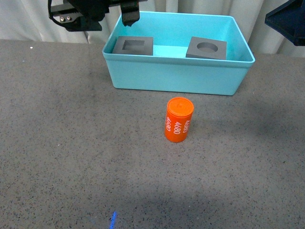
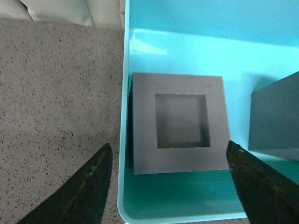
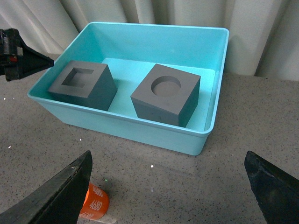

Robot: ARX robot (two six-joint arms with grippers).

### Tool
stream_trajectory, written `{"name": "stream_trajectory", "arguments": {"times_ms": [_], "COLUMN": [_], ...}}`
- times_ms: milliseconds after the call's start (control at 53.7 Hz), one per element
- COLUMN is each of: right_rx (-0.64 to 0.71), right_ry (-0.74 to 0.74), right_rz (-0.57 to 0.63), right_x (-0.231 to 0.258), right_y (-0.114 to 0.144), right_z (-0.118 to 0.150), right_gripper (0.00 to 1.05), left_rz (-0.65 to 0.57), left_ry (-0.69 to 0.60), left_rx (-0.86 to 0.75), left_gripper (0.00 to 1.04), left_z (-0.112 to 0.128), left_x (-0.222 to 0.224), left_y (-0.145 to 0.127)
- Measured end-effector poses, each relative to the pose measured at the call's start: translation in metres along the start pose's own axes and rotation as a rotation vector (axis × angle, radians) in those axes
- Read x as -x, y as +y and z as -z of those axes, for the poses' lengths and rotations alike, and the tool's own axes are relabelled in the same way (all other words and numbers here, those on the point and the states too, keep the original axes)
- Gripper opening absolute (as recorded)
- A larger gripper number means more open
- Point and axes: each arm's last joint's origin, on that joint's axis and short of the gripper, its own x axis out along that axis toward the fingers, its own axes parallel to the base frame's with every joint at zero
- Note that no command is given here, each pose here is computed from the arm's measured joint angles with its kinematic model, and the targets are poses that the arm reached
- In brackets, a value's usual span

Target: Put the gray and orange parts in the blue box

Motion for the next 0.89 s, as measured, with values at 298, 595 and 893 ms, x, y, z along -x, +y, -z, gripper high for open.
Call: {"name": "stream_trajectory", "arguments": {"times_ms": [298, 595, 893], "right_rx": [0.0, 0.0, 0.0], "right_ry": [0.0, 0.0, 0.0], "right_rz": [0.0, 0.0, 0.0], "right_x": [0.0, 0.0, 0.0], "right_y": [0.0, 0.0, 0.0], "right_z": [0.0, 0.0, 0.0], "right_gripper": [0.95, 0.95, 0.95], "left_rz": [0.019, -0.029, -0.102], "left_ry": [-0.268, -0.428, -0.48], "left_rx": [0.061, 0.104, 0.121], "left_gripper": [0.98, 0.98, 0.98], "left_z": [-0.011, 0.044, 0.123], "left_x": [0.079, 0.16, 0.219], "left_y": [0.013, 0.061, 0.091]}}
